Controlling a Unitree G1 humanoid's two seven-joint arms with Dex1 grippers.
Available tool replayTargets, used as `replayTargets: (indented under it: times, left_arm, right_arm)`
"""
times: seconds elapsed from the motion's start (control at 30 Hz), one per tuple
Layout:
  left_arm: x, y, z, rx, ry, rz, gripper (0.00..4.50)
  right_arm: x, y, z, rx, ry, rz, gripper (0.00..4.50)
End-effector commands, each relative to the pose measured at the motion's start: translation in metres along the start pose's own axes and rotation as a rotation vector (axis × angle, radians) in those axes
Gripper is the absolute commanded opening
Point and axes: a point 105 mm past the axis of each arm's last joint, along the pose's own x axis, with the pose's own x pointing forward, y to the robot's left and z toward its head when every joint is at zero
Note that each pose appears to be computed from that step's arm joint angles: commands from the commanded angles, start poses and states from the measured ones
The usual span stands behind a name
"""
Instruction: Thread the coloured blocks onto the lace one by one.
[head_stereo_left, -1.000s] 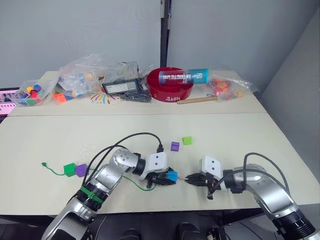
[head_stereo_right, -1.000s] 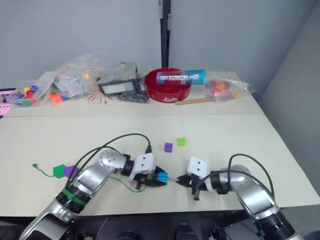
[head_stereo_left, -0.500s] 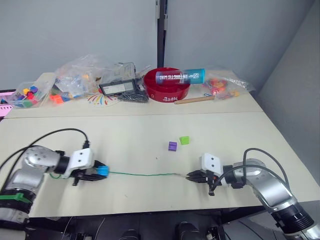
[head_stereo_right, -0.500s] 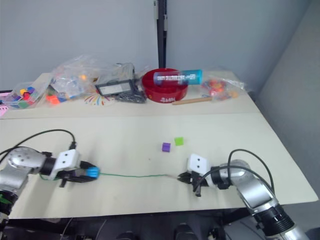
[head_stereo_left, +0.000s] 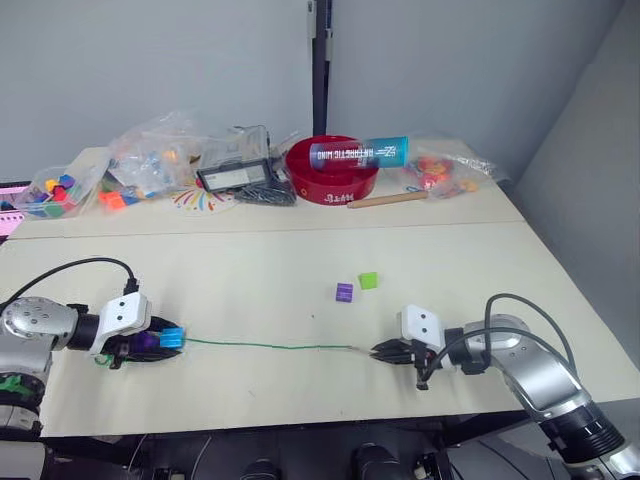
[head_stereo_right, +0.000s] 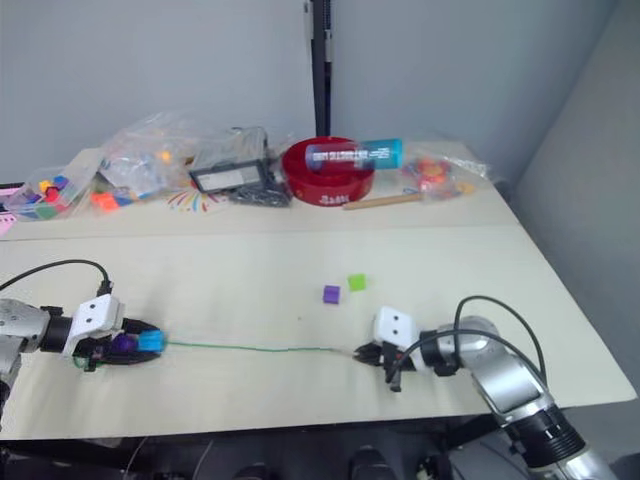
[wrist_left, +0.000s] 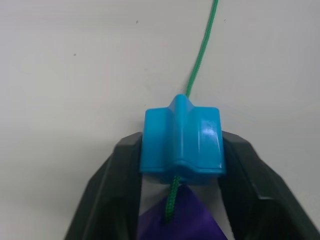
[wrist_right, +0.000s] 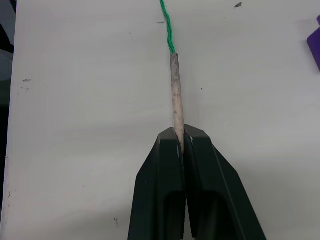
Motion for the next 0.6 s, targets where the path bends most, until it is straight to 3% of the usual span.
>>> replayTargets:
  times: [0.03, 0.07, 0.2, 0.27, 0.47, 0.6]
  left_arm:
    - [-0.006, 0.003, 0.023, 0.026, -0.043, -0.025, 3.71]
    - [-0.008, 0.004, 0.032, 0.037, -0.052, -0.033, 3.98]
    - [-0.008, 0.005, 0.062, 0.067, -0.062, -0.074, 3.98]
    - [0.009, 0.001, 0.089, 0.092, -0.133, -0.098, 3.98]
    - [0.078, -0.031, 0.136, 0.116, -0.310, -0.157, 3.98]
    - [0.114, -0.043, 0.148, 0.131, -0.346, -0.146, 3.98]
  right_arm:
    - [0.000, 0.000, 0.009, -0.038, -0.019, 0.004, 0.00]
    - [0.000, 0.001, 0.009, -0.037, -0.020, 0.007, 0.00]
    - [0.003, 0.000, 0.012, -0.039, -0.024, 0.013, 0.00]
    - [0.007, 0.001, 0.015, -0.045, -0.028, 0.017, 0.00]
    - [0.022, -0.001, 0.029, -0.074, -0.046, 0.018, 0.00]
    - [0.026, 0.000, 0.035, -0.087, -0.052, 0.024, 0.00]
